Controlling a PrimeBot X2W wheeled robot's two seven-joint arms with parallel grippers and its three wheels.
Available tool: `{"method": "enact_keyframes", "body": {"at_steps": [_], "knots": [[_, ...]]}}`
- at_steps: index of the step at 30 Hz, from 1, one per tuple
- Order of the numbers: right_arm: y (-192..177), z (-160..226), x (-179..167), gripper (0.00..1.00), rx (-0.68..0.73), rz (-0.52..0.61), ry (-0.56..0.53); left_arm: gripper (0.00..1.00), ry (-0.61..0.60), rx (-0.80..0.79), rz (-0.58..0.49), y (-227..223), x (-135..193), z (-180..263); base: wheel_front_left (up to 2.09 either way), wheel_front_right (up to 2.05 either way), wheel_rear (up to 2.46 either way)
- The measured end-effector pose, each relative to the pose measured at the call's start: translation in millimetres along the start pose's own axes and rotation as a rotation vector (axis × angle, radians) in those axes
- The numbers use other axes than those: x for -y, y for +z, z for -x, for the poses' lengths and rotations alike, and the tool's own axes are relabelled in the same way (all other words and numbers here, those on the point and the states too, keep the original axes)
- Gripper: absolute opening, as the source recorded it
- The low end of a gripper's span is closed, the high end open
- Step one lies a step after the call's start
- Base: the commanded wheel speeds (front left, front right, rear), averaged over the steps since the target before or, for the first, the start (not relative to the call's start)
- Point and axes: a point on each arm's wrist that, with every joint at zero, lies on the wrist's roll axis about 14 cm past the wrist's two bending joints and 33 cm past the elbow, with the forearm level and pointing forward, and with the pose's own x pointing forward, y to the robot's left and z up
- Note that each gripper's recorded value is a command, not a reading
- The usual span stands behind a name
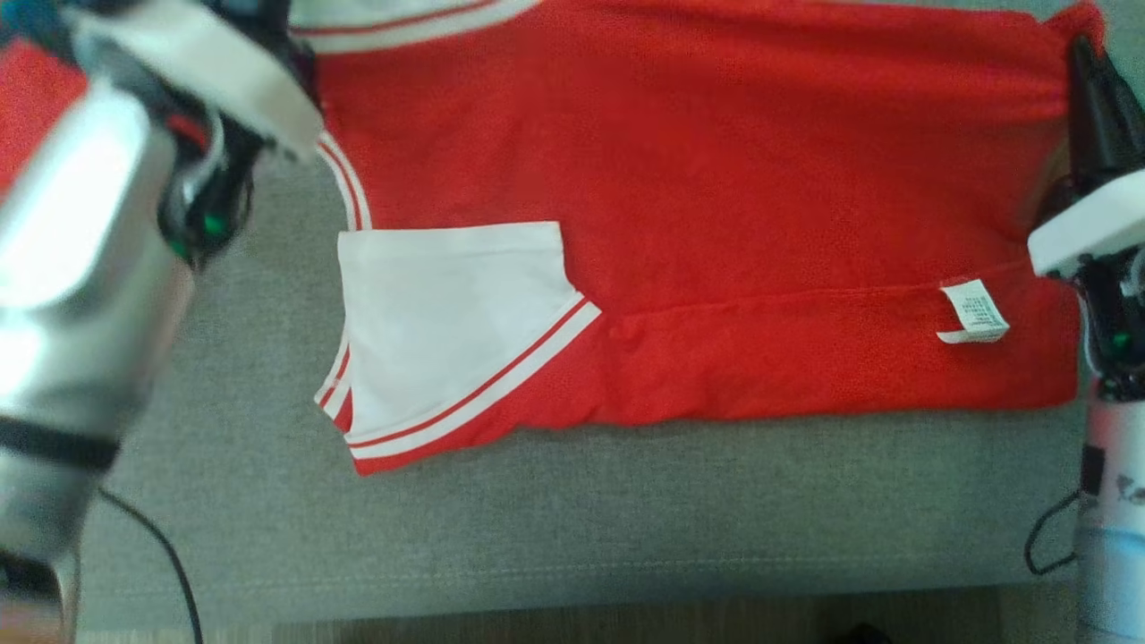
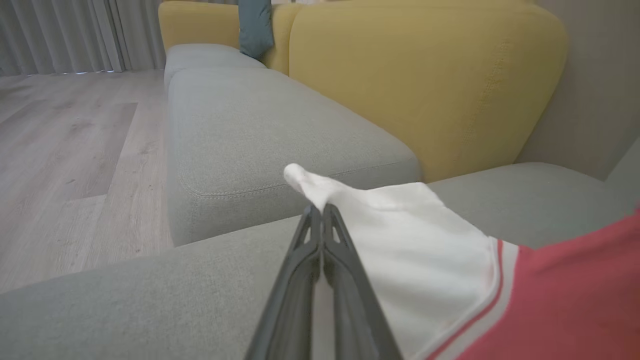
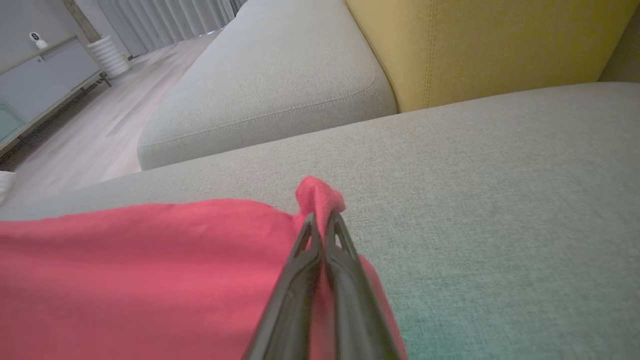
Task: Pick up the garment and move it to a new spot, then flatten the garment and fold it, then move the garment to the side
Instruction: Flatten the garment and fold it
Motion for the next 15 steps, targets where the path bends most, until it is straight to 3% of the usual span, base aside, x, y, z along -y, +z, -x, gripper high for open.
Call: {"method": "enact_keyframes", "body": {"at_steps": [15], "knots": [[-33.1, 38.0, 11.6, 0.00, -0.027, -0.136, -0.053, 0.00, 0.009, 0.033, 0.074, -24.7, 52.5, 94.9, 0.00, 0.00, 0.00]]}}
